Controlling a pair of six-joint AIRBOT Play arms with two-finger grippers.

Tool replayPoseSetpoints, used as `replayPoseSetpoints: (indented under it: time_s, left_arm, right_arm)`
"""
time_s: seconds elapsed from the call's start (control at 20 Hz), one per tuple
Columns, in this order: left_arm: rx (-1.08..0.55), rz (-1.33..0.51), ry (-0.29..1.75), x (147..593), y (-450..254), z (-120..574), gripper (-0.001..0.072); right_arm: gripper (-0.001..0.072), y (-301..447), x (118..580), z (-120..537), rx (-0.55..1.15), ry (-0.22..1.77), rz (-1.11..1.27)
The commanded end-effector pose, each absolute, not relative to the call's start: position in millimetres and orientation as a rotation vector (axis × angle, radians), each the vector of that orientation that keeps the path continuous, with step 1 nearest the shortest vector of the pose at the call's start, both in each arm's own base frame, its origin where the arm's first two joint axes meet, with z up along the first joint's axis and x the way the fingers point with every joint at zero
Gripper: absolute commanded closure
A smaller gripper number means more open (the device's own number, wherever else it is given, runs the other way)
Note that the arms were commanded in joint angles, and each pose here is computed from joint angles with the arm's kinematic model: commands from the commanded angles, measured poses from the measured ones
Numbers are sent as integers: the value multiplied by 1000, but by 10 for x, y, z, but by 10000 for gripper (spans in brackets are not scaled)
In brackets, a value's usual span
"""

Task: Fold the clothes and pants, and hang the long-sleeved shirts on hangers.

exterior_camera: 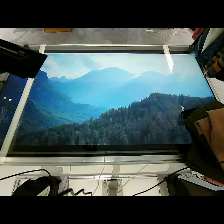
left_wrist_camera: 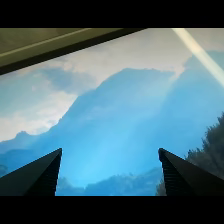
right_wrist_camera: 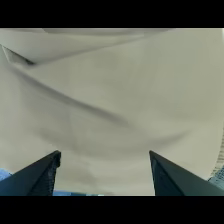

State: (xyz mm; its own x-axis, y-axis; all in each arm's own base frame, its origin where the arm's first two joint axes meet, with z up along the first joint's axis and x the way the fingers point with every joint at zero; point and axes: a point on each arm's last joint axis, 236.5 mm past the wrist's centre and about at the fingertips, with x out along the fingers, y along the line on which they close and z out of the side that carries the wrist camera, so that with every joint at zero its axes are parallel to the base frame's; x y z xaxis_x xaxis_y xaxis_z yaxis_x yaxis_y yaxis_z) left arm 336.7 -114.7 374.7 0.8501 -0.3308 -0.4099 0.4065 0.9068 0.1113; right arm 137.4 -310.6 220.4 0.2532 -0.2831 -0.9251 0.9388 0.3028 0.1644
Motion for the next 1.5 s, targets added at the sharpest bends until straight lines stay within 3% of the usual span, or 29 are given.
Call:
replayPoseSetpoints:
  time_s: [0.0,0.15,0.2,0.4,0.7,0.85,1.0,1.45]
  left_arm:
    - [197,-390,394,3366,-1144,3749,10]
    - [197,-390,394,3366,-1144,3749,10]
    - [198,-390,394,3366,-1144,3749,10]
    - [197,-390,394,3366,-1144,3749,10]
    - [197,-390,395,3366,-1144,3748,10]
    - [197,-390,395,3366,-1144,3748,10]
    - [197,-390,395,3366,-1144,3748,11]
    - [197,-390,395,3366,-1144,3748,10]
  right_arm:
    - [193,-3088,1420,2207,879,933,-969]
    - [611,-2980,1785,2300,879,869,-821]
    - [680,-2906,1948,2332,865,860,-765]
    - [683,-2301,2737,2394,725,908,-508]
    - [683,-363,3813,2466,331,972,-22]
    - [684,518,3884,2445,59,970,128]
    - [684,860,3868,2371,-153,967,113]
    - [683,1470,3736,2299,-114,993,290]
